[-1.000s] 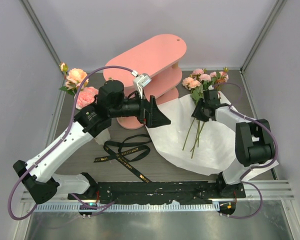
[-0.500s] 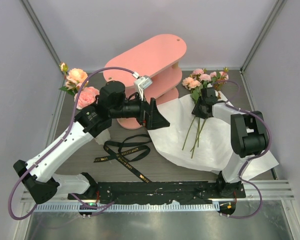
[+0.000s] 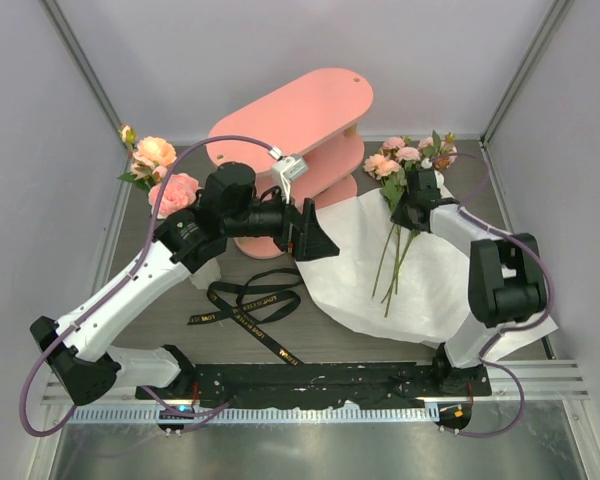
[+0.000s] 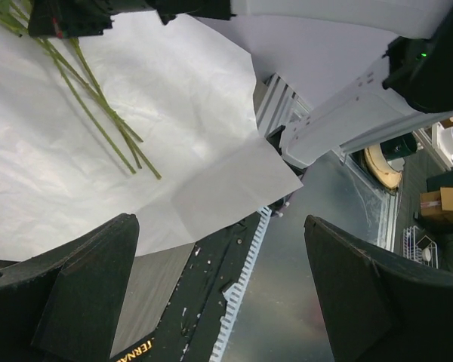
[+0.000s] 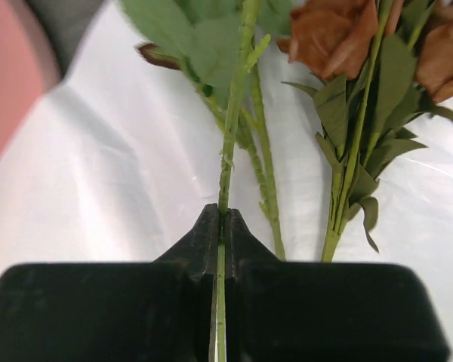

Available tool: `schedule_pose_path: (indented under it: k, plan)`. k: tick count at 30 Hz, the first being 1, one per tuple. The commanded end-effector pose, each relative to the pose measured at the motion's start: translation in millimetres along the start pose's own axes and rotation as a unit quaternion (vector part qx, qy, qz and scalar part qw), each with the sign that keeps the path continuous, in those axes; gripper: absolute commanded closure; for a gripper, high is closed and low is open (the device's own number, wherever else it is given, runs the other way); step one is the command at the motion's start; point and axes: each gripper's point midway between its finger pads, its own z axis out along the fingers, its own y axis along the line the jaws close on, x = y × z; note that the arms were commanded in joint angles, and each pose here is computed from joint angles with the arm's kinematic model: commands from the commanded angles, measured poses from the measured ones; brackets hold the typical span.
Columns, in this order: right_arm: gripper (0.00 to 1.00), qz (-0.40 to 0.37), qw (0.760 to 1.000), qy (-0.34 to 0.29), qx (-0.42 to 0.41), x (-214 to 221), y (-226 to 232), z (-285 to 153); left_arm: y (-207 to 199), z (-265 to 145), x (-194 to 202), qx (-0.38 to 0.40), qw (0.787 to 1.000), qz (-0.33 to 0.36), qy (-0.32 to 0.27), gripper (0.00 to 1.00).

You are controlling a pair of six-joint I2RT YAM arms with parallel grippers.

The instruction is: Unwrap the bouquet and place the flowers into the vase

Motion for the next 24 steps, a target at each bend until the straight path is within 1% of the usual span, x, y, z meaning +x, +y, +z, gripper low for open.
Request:
schedule_pose_path:
  k: [1,3,4,7,8,10,11,12,13,14,15,16,17,18,19,20,21,22,24]
  plan:
    - [0.99,0.025,0.985,-0.154,-0.067,-85.5,31.7,-96.9,-3.2,2.3,-9.7,0.004,1.000,0.012,-0.008,0.05]
    - [0.99,0.030,0.978,-0.186,-0.085,-95.4,33.7,-123.7,-1.7,6.2,-8.8,0.004,1.000,0.008,-0.004,0.05]
    - [0.99,0.035,0.970,-0.218,-0.101,-106.3,35.4,-151.3,-1.6,6.8,-10.9,0.005,1.000,0.009,-0.007,0.04]
    - [0.99,0.028,0.957,-0.256,-0.131,-112.4,37.5,-184.8,-2.3,9.5,-12.8,0.009,1.000,0.003,-0.009,0.05]
    - [0.99,0.022,0.946,-0.281,-0.157,-114.1,40.6,-204.8,-2.5,10.4,-13.1,0.010,1.000,0.001,-0.009,0.05]
    - [0.99,-0.007,0.927,-0.316,-0.200,-115.6,49.5,-229.7,-4.7,11.2,-15.5,0.014,1.000,-0.005,-0.013,0.05]
    - [0.99,-0.036,0.916,-0.311,-0.252,-99.8,60.1,-245.2,-5.1,11.1,-16.6,0.015,1.000,-0.008,-0.015,0.05]
    - [0.99,-0.054,0.909,-0.308,-0.276,-91.2,65.0,-251.5,-6.3,11.3,-18.4,0.016,1.000,-0.011,-0.018,0.05]
    - [0.99,-0.073,0.893,-0.317,-0.310,-87.1,73.6,-264.6,-8.3,11.9,-22.4,0.021,0.999,-0.010,-0.026,0.05]
    - [0.99,-0.096,0.882,-0.302,-0.348,-67.9,81.1,-269.7,-10.7,12.0,-25.1,0.025,0.999,-0.019,-0.031,0.05]
    - [0.99,-0.105,0.867,-0.315,-0.371,-60.9,83.1,-288.2,-15.2,12.6,-31.3,0.035,0.998,-0.017,-0.042,0.05]
    - [0.99,-0.111,0.858,-0.321,-0.384,-54.9,83.9,-297.4,-18.4,13.0,-34.6,0.043,0.998,-0.017,-0.047,0.05]
    - [0.99,-0.121,0.854,-0.312,-0.399,-42.2,84.8,-298.5,-21.9,13.8,-38.5,0.050,0.997,-0.028,-0.053,0.05]
    - [0.99,-0.128,0.841,-0.320,-0.418,-34.7,86.3,-313.8,-26.8,15.9,-45.5,0.064,0.996,-0.025,-0.065,0.05]
    - [0.99,-0.134,0.839,-0.313,-0.425,-27.0,86.2,-314.6,-27.3,19.5,-49.5,0.069,0.995,-0.031,-0.067,0.05]
    - [0.99,-0.140,0.834,-0.310,-0.435,-21.6,88.0,-319.1,-28.5,23.5,-52.5,0.074,0.994,-0.040,-0.068,0.06]
    - [0.99,-0.150,0.825,-0.311,-0.447,-15.8,90.8,-327.9,-33.9,23.7,-64.0,0.082,0.993,-0.036,-0.079,0.07]
    - [0.99,-0.155,0.823,-0.307,-0.452,-12.0,92.7,-331.1,-27.2,34.4,-65.1,0.078,0.993,-0.045,-0.073,0.09]
    - [0.99,-0.170,0.813,-0.304,-0.467,-5.0,99.9,-339.1,-32.5,37.5,-81.3,0.083,0.992,-0.049,-0.085,0.14]
